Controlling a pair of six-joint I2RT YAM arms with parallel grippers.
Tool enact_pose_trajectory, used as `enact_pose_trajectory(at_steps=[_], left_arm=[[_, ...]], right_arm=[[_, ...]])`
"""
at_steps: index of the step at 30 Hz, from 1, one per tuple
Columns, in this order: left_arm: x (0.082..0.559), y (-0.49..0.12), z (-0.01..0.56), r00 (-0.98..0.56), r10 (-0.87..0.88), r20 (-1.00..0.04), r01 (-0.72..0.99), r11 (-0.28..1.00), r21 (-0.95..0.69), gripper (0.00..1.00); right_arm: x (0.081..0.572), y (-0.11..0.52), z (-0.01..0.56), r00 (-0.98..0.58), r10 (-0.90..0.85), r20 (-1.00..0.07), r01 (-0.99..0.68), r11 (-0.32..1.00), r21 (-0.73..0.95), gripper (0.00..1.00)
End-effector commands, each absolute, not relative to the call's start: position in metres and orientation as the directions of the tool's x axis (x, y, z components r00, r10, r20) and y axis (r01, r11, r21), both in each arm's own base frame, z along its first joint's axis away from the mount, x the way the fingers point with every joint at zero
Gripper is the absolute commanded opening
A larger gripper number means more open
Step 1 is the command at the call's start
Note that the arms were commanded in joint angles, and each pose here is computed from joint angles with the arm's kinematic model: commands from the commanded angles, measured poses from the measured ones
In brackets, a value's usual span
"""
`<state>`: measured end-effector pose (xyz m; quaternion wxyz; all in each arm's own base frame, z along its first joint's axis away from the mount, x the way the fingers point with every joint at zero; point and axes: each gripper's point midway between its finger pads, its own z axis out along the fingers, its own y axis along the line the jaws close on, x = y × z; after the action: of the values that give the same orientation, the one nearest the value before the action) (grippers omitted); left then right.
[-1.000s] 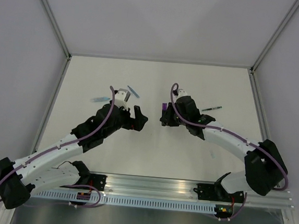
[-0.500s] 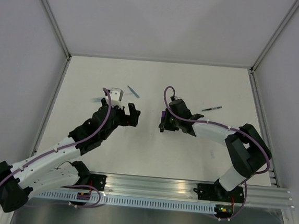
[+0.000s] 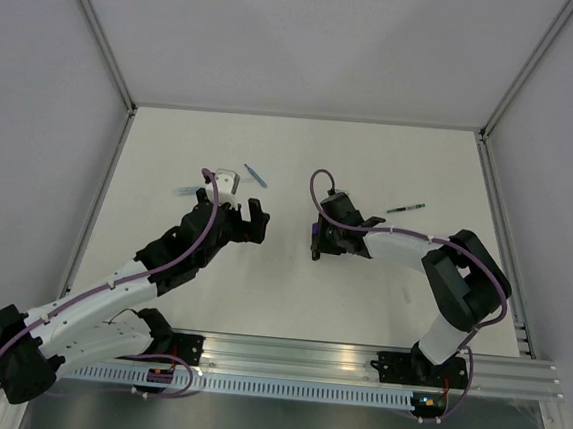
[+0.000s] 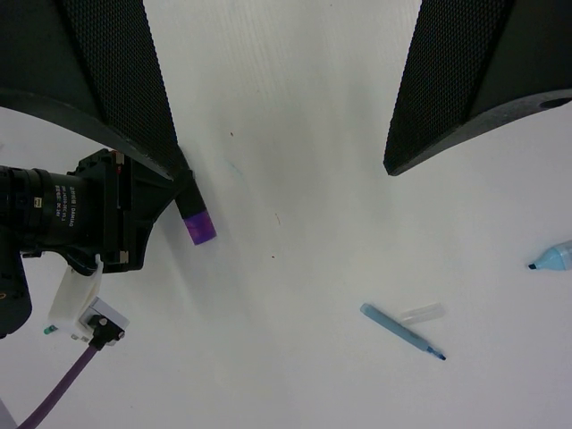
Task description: Insert the pens into the pen caps
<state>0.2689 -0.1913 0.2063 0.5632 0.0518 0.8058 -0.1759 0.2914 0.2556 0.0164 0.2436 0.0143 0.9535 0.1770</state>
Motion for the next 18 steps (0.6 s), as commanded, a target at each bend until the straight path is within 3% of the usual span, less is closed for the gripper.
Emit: enact_pose_trajectory(at_steps=[1,5,13,18], left_arm=[[0.274,-0.187,0.215,-0.318,-0.102,-0.943,0.276,0.941,-0.195,1.00],[0.274,-0.190,0.214,-0.324,-0.095,-0.941,0.290,0.937,-0.194,1.00],[0.276,-0.203,0.203,-0.363,-0.092,-0.927,0.313,0.926,-0.214,1.00],[0.309,-0.174,0.187,-0.471,-0.137,-0.871,0.129,0.967,-0.222,0.99]], right_arm=[[0.301,0.253,0.023,-0.871,0.095,-0.483,-0.064,0.951,0.303,0.32],[0.306,0.248,0.038,-0.856,0.078,-0.511,-0.075,0.959,0.273,0.40],[0.313,0.245,0.123,-0.775,0.023,-0.632,-0.191,0.944,0.269,0.42],[0.293,0.263,0.161,-0.726,0.031,-0.687,-0.338,0.854,0.396,0.43]])
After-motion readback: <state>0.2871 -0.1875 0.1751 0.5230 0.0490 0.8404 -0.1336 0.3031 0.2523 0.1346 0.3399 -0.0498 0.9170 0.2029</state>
